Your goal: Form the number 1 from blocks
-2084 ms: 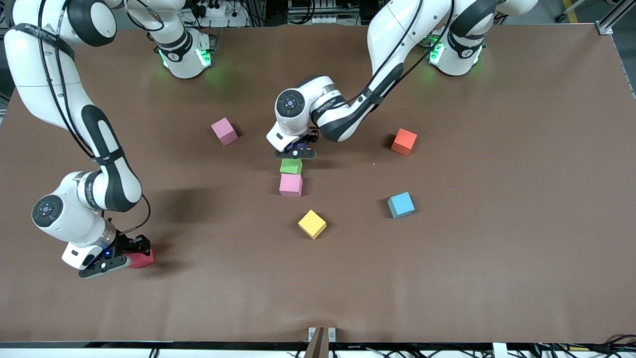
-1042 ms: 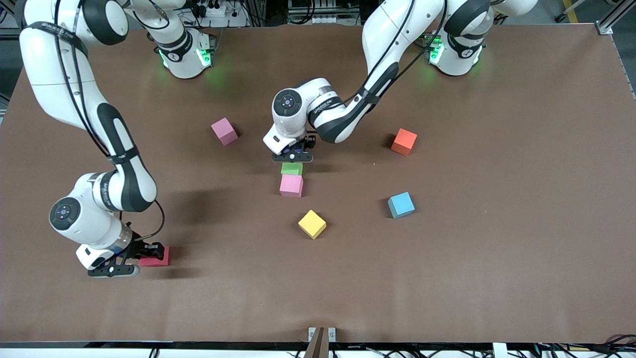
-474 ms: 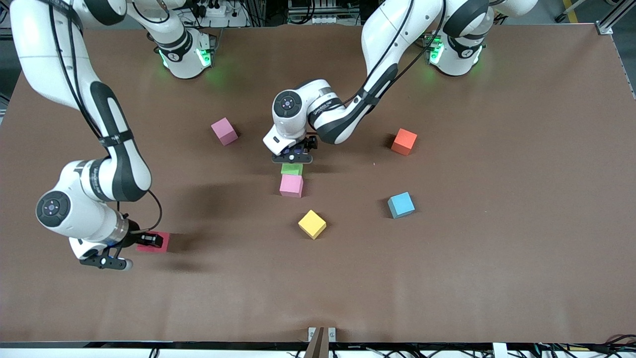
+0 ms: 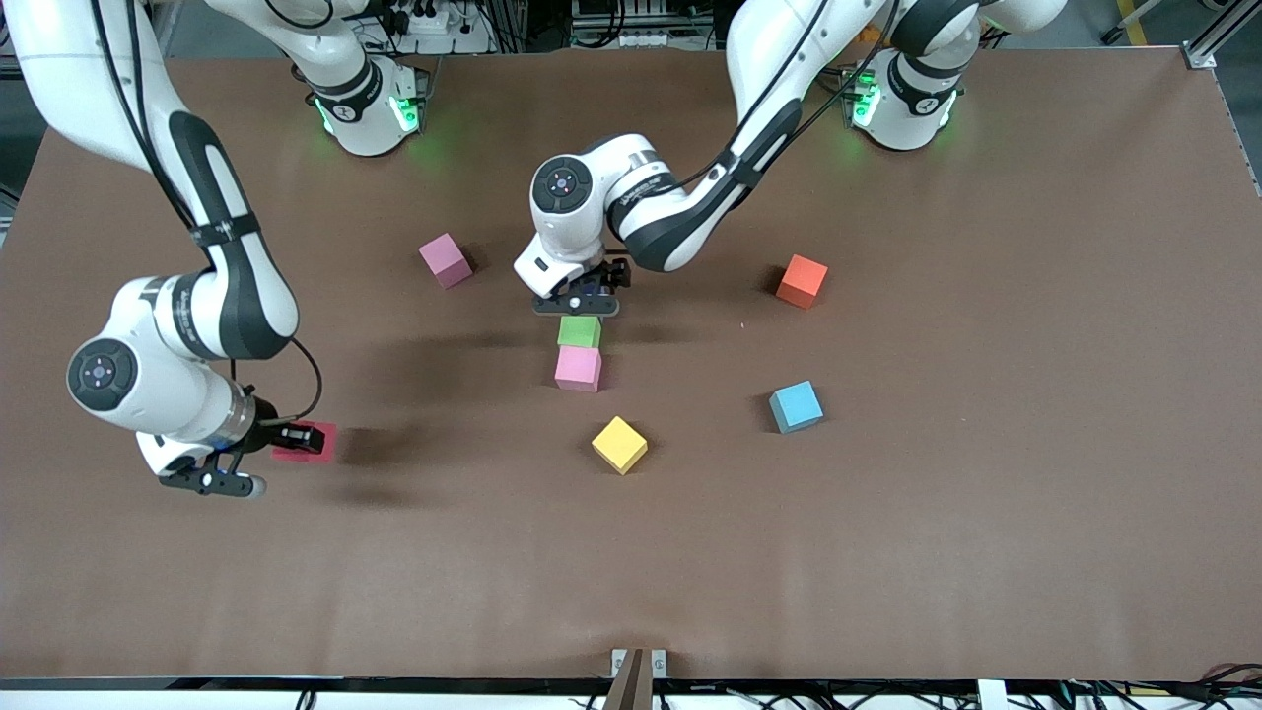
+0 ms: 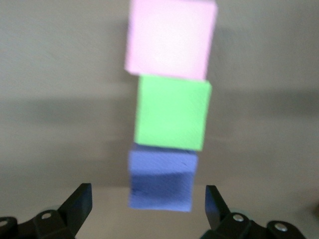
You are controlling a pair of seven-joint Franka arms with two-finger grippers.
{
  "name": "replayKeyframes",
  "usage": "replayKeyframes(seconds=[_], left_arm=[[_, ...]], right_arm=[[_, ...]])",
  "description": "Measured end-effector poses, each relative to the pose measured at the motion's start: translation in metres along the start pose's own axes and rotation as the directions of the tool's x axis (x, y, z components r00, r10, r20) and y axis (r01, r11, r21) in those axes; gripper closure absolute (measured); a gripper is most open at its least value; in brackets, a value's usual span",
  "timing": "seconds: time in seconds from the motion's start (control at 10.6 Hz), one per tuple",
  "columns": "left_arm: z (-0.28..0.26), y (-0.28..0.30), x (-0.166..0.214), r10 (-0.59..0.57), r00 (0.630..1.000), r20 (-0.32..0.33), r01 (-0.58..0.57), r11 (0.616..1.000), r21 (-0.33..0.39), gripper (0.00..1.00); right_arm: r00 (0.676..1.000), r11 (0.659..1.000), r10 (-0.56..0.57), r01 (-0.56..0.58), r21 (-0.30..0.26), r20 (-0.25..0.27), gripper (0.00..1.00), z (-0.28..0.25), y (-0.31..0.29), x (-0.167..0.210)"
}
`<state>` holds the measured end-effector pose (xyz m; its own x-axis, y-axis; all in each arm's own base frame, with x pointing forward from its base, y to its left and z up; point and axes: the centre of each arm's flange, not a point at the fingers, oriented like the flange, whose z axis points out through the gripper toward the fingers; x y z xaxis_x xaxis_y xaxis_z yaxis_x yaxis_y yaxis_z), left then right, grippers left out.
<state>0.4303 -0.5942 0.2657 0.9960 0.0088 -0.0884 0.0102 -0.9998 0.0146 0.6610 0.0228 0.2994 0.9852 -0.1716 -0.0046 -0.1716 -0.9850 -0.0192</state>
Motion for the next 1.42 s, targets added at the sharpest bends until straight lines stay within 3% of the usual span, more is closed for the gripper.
replayKeyframes(seconds=[0.28,0.57,0.76,1.04,1.42], left_arm=[[-0.039,-0.096,0.103,-0.181,0.983,-0.040,0.182,0.983,0.020,0.00],[-0.055,-0.228,0.196,-0.301,0.953,-0.027,0.302,0.953,0.029,0.00],[-0.044,-0.272,0.213,-0.305,0.952,0.000,0.304,0.951,0.048,0.00],[-0.021,-0.285,0.208,-0.312,0.949,0.036,0.308,0.948,0.081,0.00],[-0.005,-0.290,0.203,-0.314,0.947,0.060,0.307,0.946,0.103,0.00]], right_arm=[[1.000,1.000,0.030,-0.030,-0.006,0.009,0.42,-0.015,-0.032,-0.035],[0.999,1.000,0.017,-0.017,-0.019,0.028,0.42,-0.023,-0.119,-0.104],[1.000,1.000,0.017,-0.017,-0.013,0.018,0.42,-0.019,-0.199,-0.170],[1.000,0.999,0.007,-0.007,0.035,0.012,0.42,0.006,-0.276,-0.268],[0.999,0.999,-0.009,0.007,0.037,0.037,0.42,0.010,-0.323,-0.343]])
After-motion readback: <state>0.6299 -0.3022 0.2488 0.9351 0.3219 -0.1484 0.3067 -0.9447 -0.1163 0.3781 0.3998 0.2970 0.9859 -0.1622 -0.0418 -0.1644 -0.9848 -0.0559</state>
